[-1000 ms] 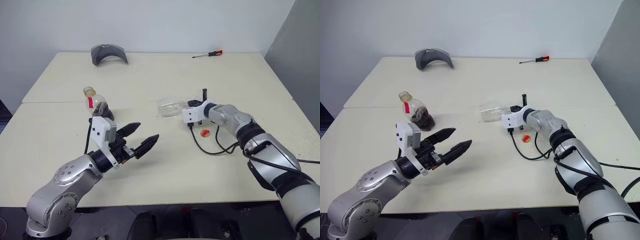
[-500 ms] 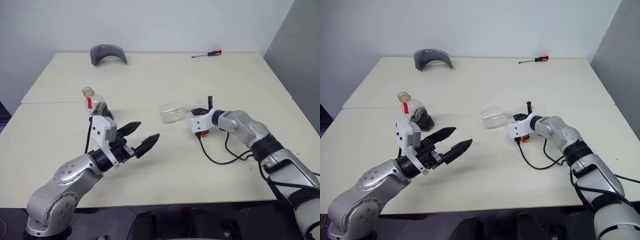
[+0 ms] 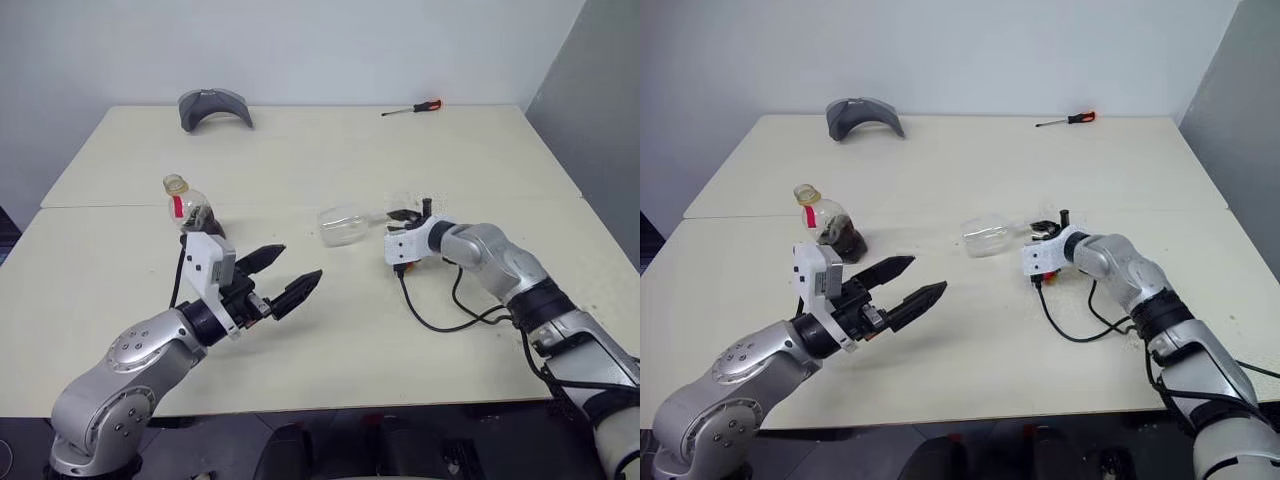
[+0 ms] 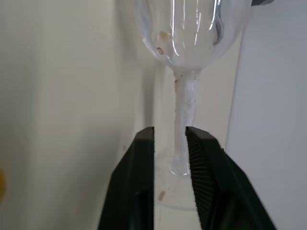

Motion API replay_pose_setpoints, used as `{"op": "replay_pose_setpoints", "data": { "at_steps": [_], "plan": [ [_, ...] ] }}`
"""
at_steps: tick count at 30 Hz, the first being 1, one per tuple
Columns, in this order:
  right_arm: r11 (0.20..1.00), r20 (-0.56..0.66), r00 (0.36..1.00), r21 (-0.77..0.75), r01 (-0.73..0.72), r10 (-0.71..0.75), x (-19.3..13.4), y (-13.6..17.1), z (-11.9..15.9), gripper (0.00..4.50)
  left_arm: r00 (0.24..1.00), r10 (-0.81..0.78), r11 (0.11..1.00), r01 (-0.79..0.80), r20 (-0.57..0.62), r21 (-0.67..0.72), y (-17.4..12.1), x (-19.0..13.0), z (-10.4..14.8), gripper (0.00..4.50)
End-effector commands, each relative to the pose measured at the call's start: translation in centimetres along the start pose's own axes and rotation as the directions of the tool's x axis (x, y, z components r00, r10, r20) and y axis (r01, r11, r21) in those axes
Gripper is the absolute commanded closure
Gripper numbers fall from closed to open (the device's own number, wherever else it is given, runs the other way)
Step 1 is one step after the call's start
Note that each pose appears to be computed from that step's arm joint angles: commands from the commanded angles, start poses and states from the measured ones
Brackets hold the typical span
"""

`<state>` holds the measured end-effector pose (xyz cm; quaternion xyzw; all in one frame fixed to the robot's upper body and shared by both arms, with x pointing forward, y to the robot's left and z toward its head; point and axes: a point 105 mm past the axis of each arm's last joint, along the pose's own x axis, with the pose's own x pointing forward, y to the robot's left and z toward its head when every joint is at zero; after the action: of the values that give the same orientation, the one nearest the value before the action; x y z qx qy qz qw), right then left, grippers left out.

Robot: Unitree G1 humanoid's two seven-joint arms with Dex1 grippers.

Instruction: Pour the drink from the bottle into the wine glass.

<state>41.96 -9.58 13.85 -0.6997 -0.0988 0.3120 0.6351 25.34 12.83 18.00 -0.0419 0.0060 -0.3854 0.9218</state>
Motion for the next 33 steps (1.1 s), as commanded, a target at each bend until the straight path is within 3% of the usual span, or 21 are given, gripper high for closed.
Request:
{"op": "replay_pose_setpoints", "data": {
  "at_steps": [1, 6, 15, 18, 29, 33],
  "plan": [
    [0.997, -0.012, 0.998, -0.024, 0.067, -0.067, 0.5, -2.0, -0.1, 1.78, 1.0, -0.018, 1.0, 0.018, 0.012, 0.024, -0.1, 0.0, 0.6, 0.0],
    [0.997, -0.025, 0.997, -0.035, 0.072, -0.073, 1.8, -2.2, -0.1, 0.01, 1.0, -0.018, 1.0, 0.018, 0.01, 0.023, -0.2, -0.1, 0.6, 0.0],
    [0.998, -0.071, 0.995, -0.023, 0.066, -0.068, 4.4, -2.7, 0.6, 0.01, 1.0, -0.01, 1.0, 0.01, 0.016, 0.024, 0.2, 0.2, 0.8, 0.0],
    [0.997, -0.077, 0.994, -0.002, 0.073, -0.073, 4.7, -3.1, 0.8, 0.55, 1.0, -0.009, 1.0, 0.009, 0.019, 0.023, 0.1, 0.2, 0.8, 0.0],
    [0.997, -0.087, 0.994, 0.0, 0.074, -0.073, 4.5, -3.1, 0.0, 4.47, 1.0, 0.006, 1.0, -0.006, 0.018, 0.009, -0.1, 0.0, 0.6, 0.0],
    [0.996, -0.084, 0.993, -0.002, 0.085, -0.085, 4.4, -3.5, 0.0, 4.47, 1.0, 0.002, 1.0, -0.002, 0.018, 0.014, 0.1, 0.1, 0.7, 0.0]
  ]
}}
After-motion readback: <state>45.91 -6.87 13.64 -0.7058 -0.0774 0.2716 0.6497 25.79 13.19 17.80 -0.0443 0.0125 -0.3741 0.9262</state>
